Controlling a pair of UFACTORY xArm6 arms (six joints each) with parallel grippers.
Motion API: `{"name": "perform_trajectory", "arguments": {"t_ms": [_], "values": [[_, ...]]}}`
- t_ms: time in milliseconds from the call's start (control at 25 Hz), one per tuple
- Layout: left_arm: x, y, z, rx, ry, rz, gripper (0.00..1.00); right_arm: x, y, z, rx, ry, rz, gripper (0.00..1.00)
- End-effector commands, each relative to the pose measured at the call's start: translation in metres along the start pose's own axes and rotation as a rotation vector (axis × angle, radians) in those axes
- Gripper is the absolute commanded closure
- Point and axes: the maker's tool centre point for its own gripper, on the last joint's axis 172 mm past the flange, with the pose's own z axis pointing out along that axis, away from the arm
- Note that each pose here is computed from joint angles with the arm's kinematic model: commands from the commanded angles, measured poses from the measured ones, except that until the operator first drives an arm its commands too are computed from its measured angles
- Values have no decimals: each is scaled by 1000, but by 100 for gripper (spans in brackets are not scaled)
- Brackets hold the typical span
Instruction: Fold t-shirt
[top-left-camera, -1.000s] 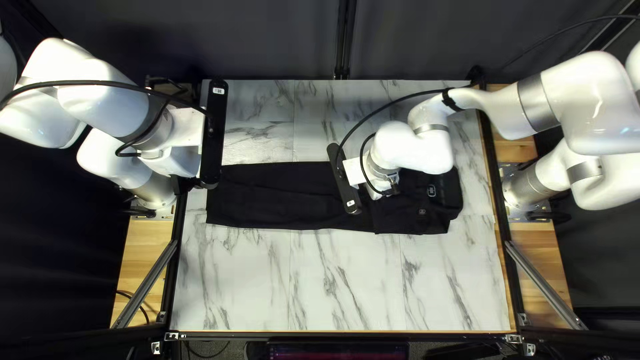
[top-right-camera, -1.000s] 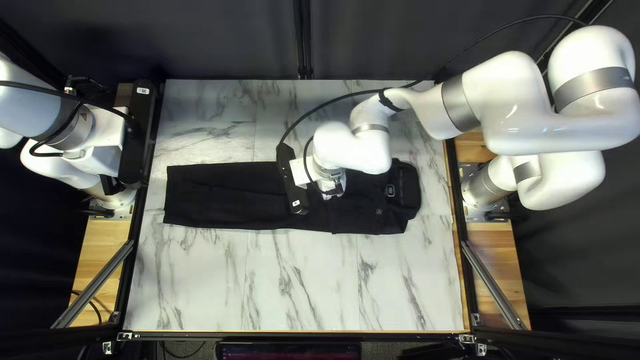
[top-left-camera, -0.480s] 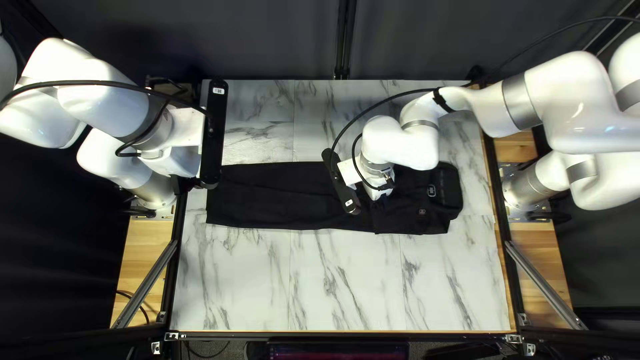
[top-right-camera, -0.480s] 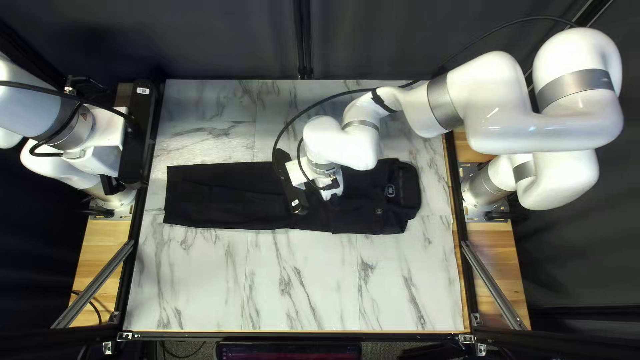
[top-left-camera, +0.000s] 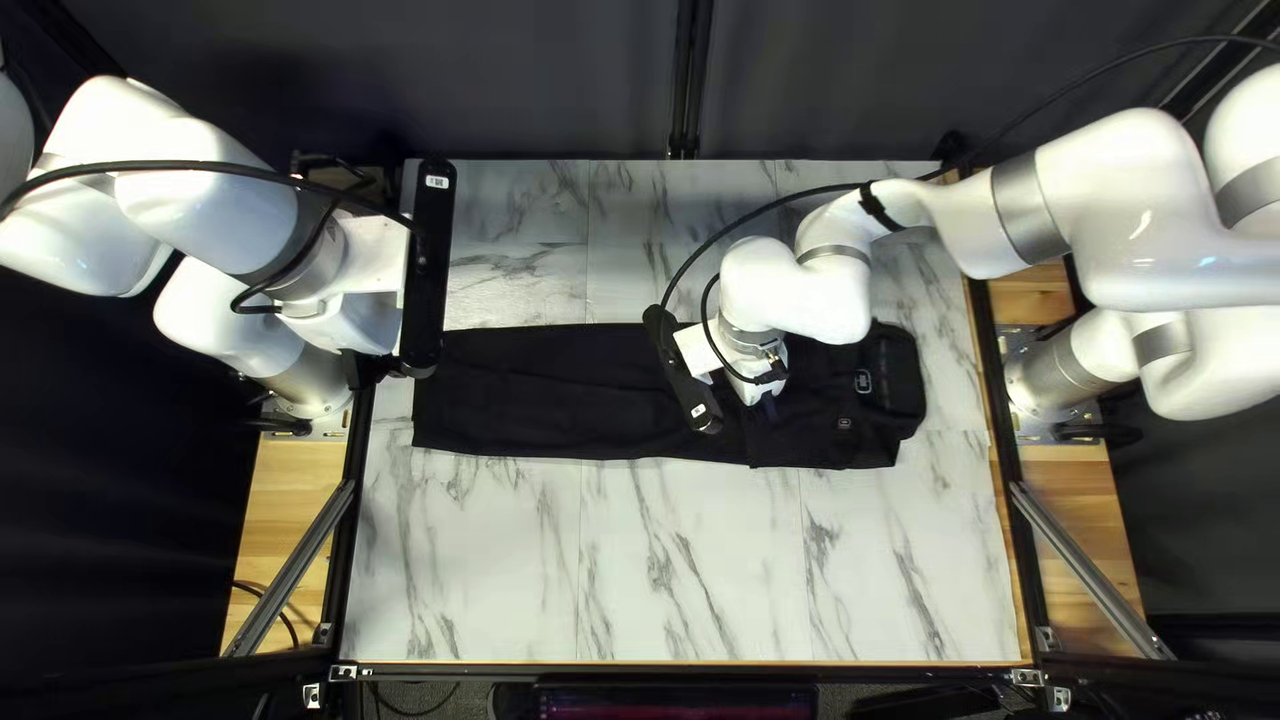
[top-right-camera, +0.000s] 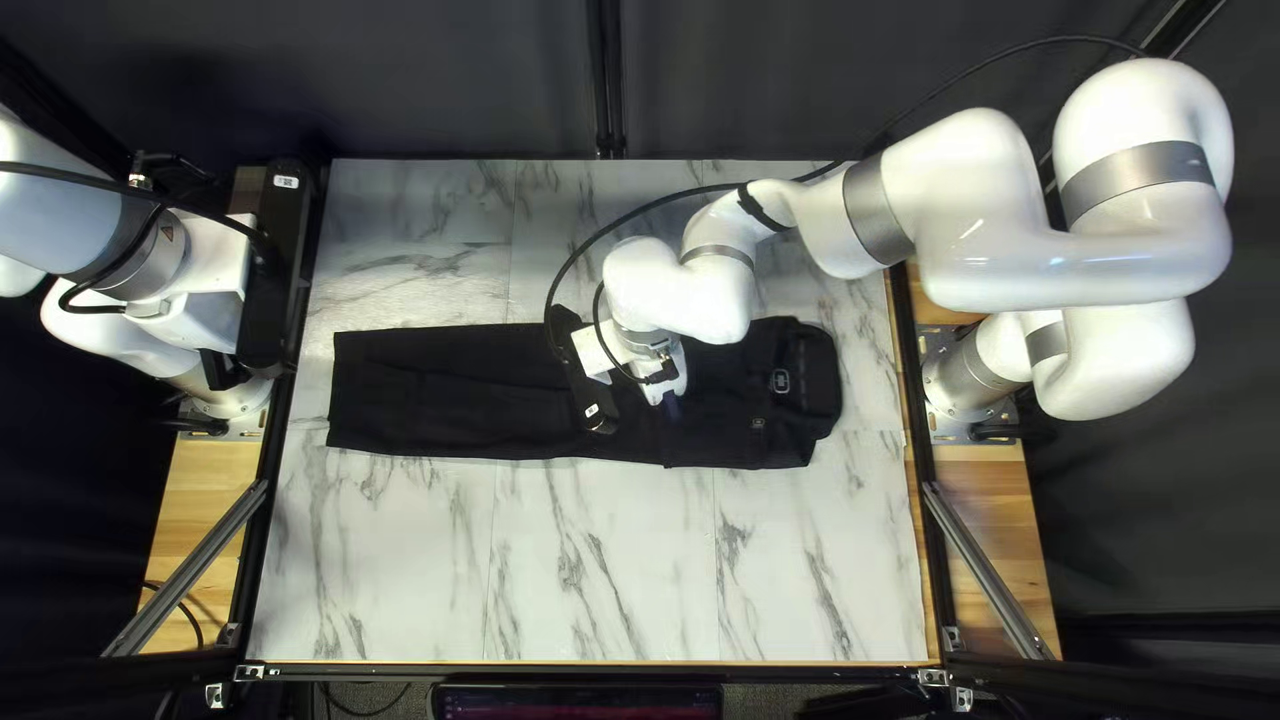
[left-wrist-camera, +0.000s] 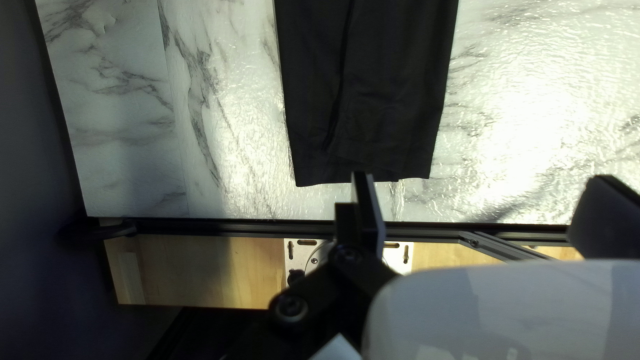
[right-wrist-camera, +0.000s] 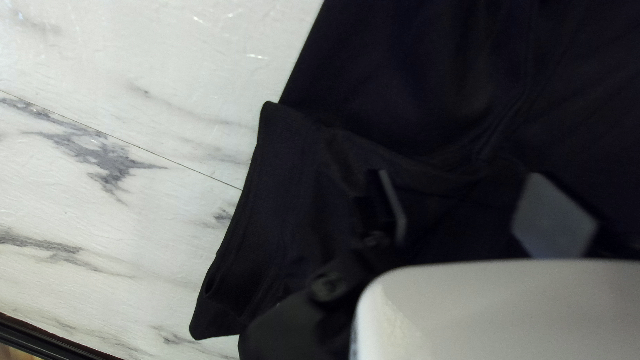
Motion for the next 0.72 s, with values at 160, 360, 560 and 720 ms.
{"name": "perform_trajectory", "arguments": {"t_ms": [160, 360, 560, 720], "values": [[0, 0, 0, 0, 0, 0, 0, 2, 8, -15, -11, -1, 3, 96], [0, 0, 0, 0, 0, 0, 0, -6, 25, -8, 1, 3, -3, 73], [0, 0, 0, 0, 0, 0, 0, -11, 34, -4, 0, 22, 3, 0], [0, 0, 0, 0, 0, 0, 0, -13, 20, -19, -66, 63, 37, 0]]}}
